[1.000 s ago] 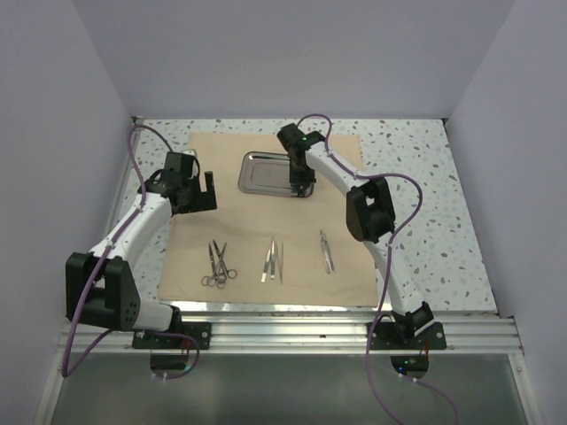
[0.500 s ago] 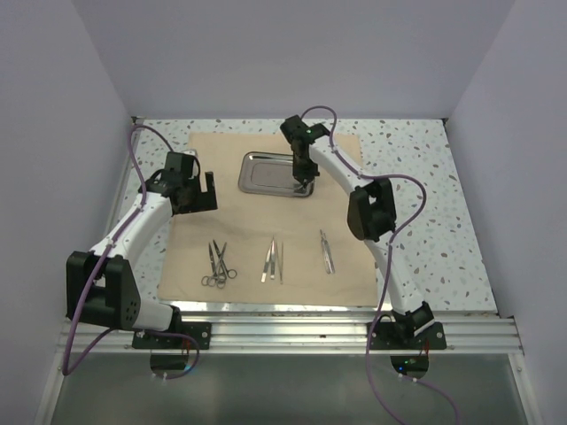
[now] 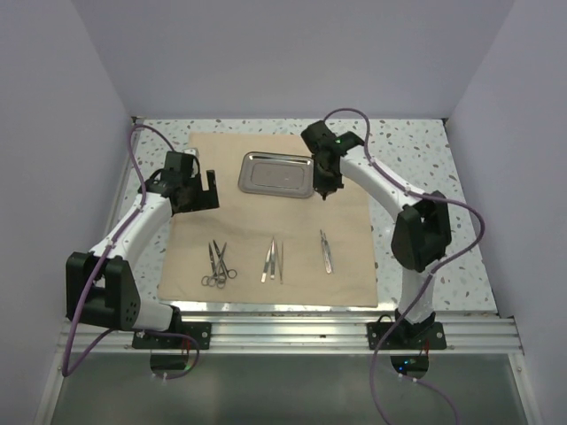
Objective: Open and lay out the surgical kit
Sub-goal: Place the medical item in the surgical kit.
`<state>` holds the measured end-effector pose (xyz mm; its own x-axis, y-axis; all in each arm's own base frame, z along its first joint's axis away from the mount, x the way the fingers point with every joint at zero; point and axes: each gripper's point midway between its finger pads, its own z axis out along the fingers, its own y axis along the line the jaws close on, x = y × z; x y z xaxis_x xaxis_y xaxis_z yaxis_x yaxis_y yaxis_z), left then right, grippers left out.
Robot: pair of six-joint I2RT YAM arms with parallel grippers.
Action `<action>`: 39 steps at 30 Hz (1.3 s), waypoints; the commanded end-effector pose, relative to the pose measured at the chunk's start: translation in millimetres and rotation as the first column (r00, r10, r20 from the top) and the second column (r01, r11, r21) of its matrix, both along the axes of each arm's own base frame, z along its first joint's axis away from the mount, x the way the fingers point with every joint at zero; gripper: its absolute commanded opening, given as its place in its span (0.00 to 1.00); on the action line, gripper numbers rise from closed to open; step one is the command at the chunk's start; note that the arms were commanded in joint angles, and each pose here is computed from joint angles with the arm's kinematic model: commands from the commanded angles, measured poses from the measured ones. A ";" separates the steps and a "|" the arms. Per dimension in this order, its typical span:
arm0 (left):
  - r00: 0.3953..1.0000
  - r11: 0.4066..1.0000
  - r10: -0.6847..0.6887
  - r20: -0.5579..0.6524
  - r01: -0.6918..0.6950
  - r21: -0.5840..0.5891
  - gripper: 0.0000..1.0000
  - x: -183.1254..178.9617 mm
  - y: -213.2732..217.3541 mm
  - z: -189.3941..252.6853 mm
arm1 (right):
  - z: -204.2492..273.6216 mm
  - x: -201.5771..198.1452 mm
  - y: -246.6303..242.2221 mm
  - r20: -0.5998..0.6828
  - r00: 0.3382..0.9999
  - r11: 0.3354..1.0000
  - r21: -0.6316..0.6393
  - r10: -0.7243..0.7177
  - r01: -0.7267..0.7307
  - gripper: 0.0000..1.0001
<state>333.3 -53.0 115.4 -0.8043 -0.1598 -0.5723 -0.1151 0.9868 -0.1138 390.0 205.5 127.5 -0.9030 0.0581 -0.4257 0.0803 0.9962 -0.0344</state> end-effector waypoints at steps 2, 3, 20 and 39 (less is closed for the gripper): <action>0.996 0.999 0.019 0.087 -0.015 -0.046 0.96 15.2 -3.1 19.8 | 7.5 -38.5 2.5 0.034 0.999 0.997 0.070 0.019 -0.022 0.00; 0.996 0.999 0.021 0.092 -0.016 -0.050 0.96 16.1 -3.7 21.7 | -2.3 -60.5 -2.3 0.007 0.999 0.997 0.068 0.033 -0.034 0.00; 0.987 0.998 0.032 0.155 -0.021 -0.067 0.99 4.0 -4.7 84.0 | -67.4 -162.9 -15.9 -0.023 0.998 0.986 0.158 0.065 -0.060 0.00; 0.960 0.986 0.046 0.278 0.002 -0.167 1.00 -75.8 -6.3 151.2 | 57.2 -213.0 -55.0 0.219 0.971 0.936 0.310 0.098 -0.165 0.98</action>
